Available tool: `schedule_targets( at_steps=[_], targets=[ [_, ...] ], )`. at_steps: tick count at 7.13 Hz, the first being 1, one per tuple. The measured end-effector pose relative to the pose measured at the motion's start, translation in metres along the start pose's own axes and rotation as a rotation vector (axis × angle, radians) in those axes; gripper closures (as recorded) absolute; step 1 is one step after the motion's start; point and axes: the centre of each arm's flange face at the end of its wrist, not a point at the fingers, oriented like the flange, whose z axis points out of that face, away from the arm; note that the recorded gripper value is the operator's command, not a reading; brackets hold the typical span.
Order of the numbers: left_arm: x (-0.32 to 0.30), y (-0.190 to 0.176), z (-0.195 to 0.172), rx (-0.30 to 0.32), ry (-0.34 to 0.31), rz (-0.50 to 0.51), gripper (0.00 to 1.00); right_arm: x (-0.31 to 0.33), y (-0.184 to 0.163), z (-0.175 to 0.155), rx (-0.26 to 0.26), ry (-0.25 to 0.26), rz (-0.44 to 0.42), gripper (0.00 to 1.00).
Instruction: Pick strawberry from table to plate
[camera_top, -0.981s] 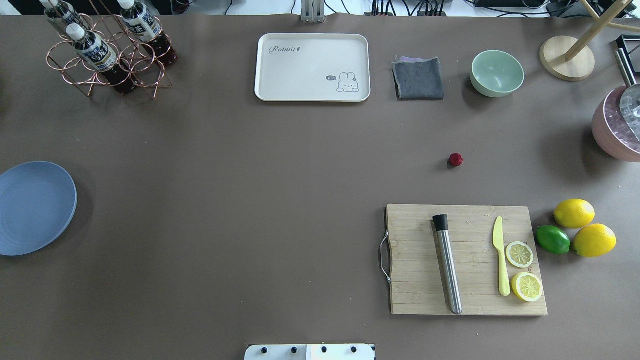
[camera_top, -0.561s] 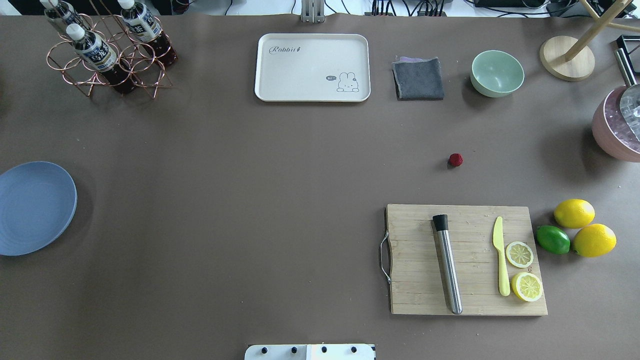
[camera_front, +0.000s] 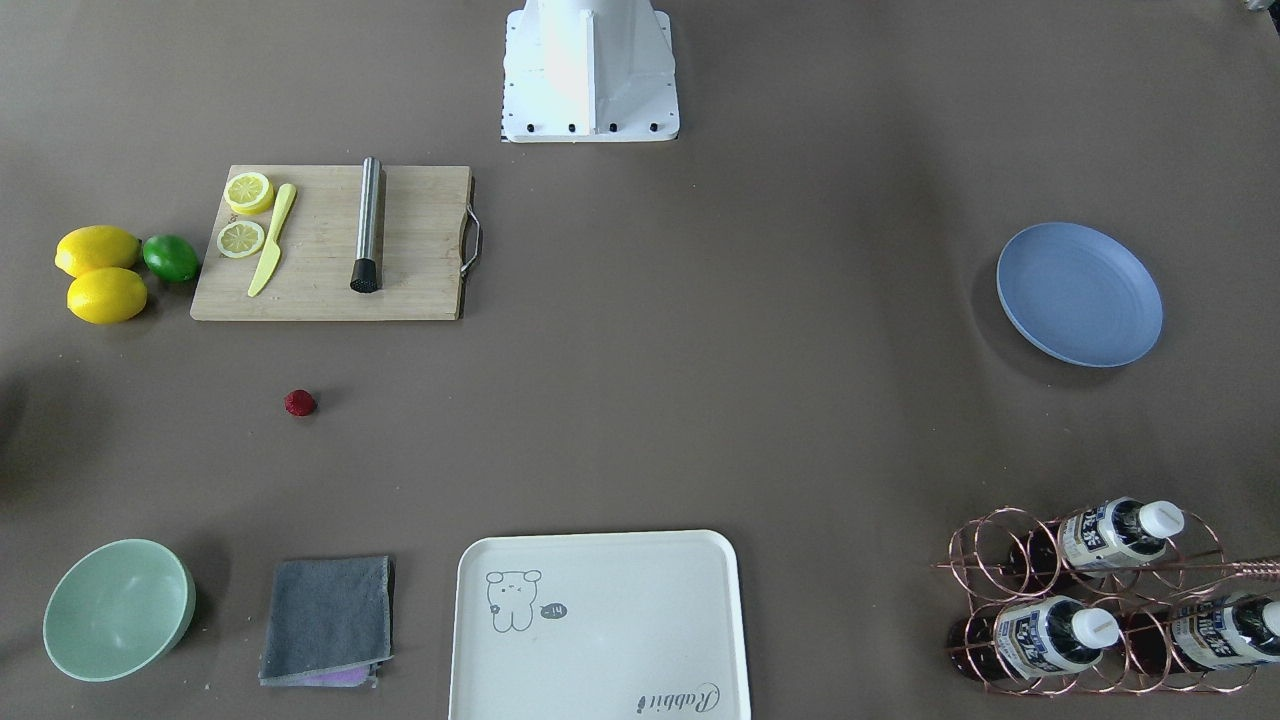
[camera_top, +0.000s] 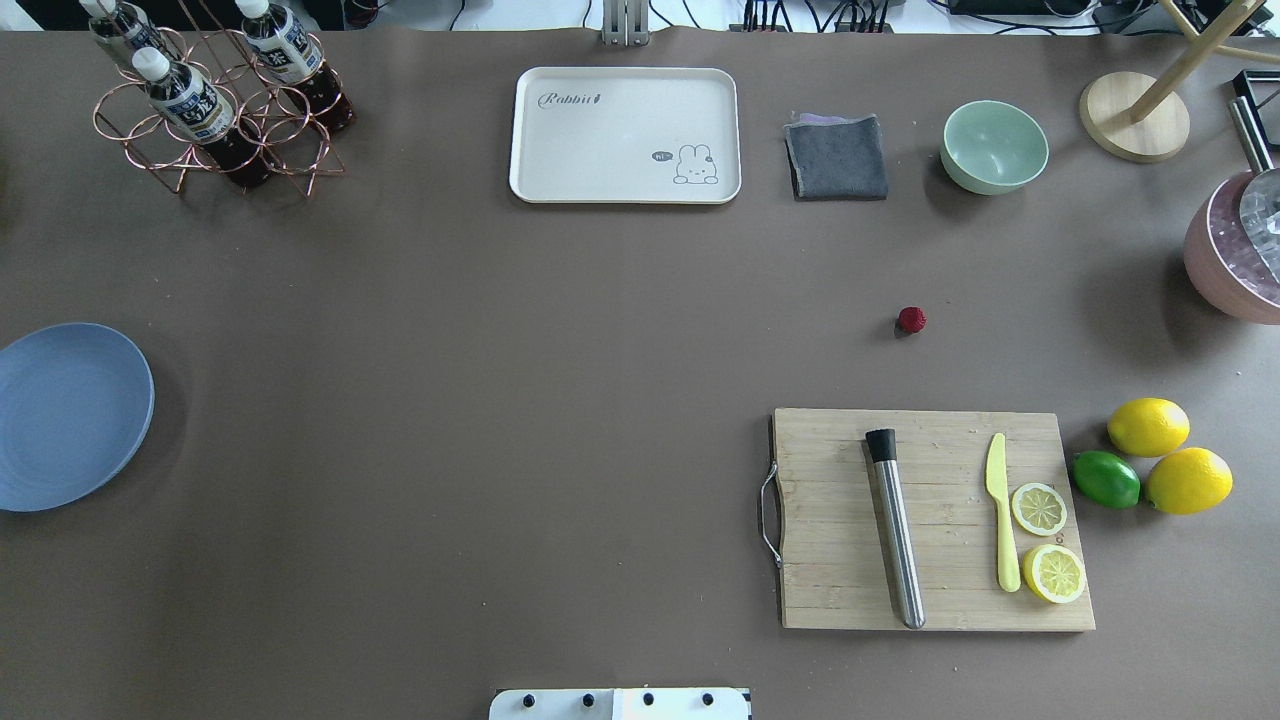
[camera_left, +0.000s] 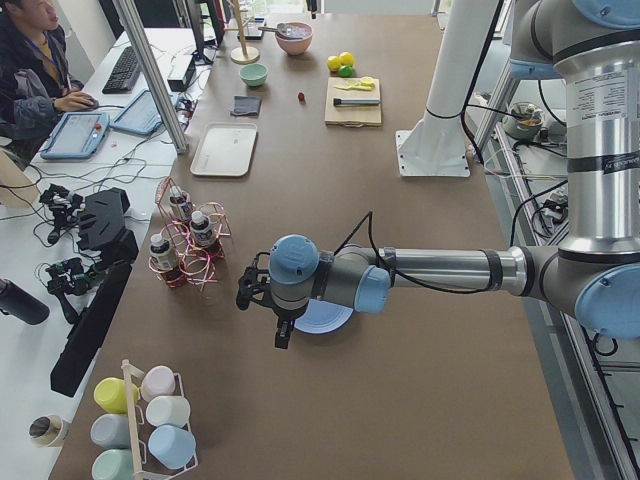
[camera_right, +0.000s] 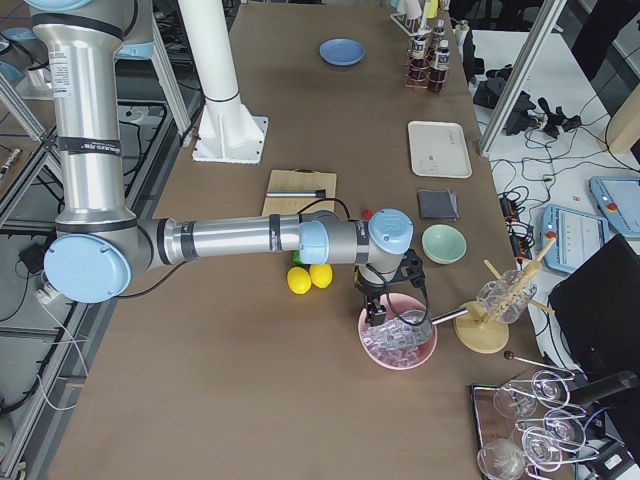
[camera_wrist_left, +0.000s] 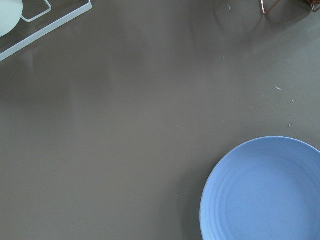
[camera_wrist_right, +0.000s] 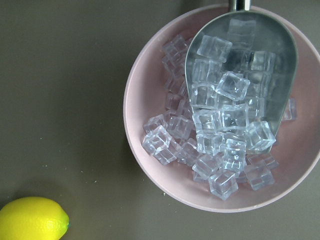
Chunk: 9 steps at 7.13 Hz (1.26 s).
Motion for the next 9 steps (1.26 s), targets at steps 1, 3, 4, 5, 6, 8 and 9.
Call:
schedule_targets(
  at_steps=[1,3,4,5,6,8,9],
  targets=[
    [0.000,-0.001,-0.002,0.006,-0.026,0.004,0.03,0.000,0.002,0.001,-0.001,-0.002,0.002,0.00],
    [-0.008,-0.001,-0.003,0.009,-0.111,0.002,0.03,0.000,0.003,0.001,-0.001,-0.007,0.003,0.00],
    [-0.009,0.000,0.000,0.002,-0.105,-0.002,0.03,0.000,0.003,0.001,-0.001,-0.012,0.003,0.00],
    [-0.010,0.000,0.004,-0.005,-0.095,-0.004,0.03,-0.001,0.003,0.001,-0.001,-0.014,0.004,0.00],
    [-0.008,-0.001,0.005,-0.007,-0.076,-0.004,0.03,-0.001,0.003,0.001,-0.001,-0.015,0.005,0.00],
    [0.004,-0.006,0.013,-0.023,-0.018,-0.020,0.03,-0.001,0.003,0.001,-0.001,-0.015,0.008,0.00],
    [0.015,-0.005,0.030,-0.050,-0.003,-0.036,0.02,-0.002,0.002,0.000,0.001,-0.016,0.007,0.00]
  ],
)
